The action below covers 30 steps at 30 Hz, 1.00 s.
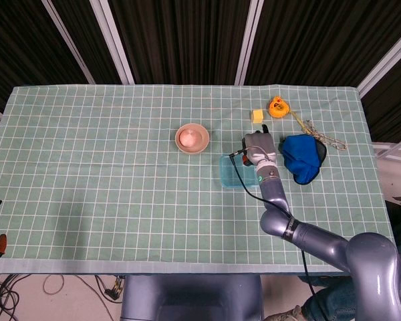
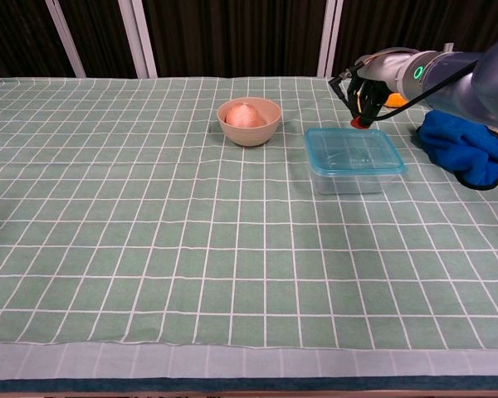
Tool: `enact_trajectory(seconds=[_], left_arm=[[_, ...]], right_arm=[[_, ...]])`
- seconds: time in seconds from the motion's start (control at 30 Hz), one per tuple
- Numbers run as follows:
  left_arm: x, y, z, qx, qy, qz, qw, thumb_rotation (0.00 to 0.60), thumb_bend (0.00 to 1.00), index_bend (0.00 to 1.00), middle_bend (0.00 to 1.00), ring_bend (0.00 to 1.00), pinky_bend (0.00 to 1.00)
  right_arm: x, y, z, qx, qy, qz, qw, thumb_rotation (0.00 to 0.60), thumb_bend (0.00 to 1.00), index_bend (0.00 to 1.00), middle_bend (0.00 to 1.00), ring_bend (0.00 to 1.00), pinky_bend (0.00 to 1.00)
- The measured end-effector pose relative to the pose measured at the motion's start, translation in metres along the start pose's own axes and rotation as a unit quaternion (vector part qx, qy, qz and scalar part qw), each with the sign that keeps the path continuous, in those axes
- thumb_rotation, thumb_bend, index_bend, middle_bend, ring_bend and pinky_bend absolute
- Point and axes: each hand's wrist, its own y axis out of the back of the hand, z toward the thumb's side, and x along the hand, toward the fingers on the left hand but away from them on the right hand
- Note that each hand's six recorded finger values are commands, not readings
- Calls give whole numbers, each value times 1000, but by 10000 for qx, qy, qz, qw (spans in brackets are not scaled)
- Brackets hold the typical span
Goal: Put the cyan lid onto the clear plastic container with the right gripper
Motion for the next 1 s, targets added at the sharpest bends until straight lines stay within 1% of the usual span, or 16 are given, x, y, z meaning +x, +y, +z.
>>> enact_trajectory(seconds=[0.2,0.4,0.67,1.0], left_arm=[[0,0,0,-36,-6,-19,10000,600,522,77,0,0,0],[0,0,0,-77,-7,-37,10000,600,522,77,0,0,0],[-1,1,-2,-109,-1,-51,9999,600,522,77,0,0,0],[-1,1,-2,-126,11,-65,9999,600,522,77,0,0,0]], right_arm=[[9,7,24,-49,292,-121,9995,600,655,751,623,269,4],[13,-2,47,-68,500,-125,9986,600,655,751,623,269,0],[6,-9,54,-62,474,-171,9987,600,654,751,623,269,0],[-2,-20,54,-47,420,-87,9991,600,654,751,623,269,0]])
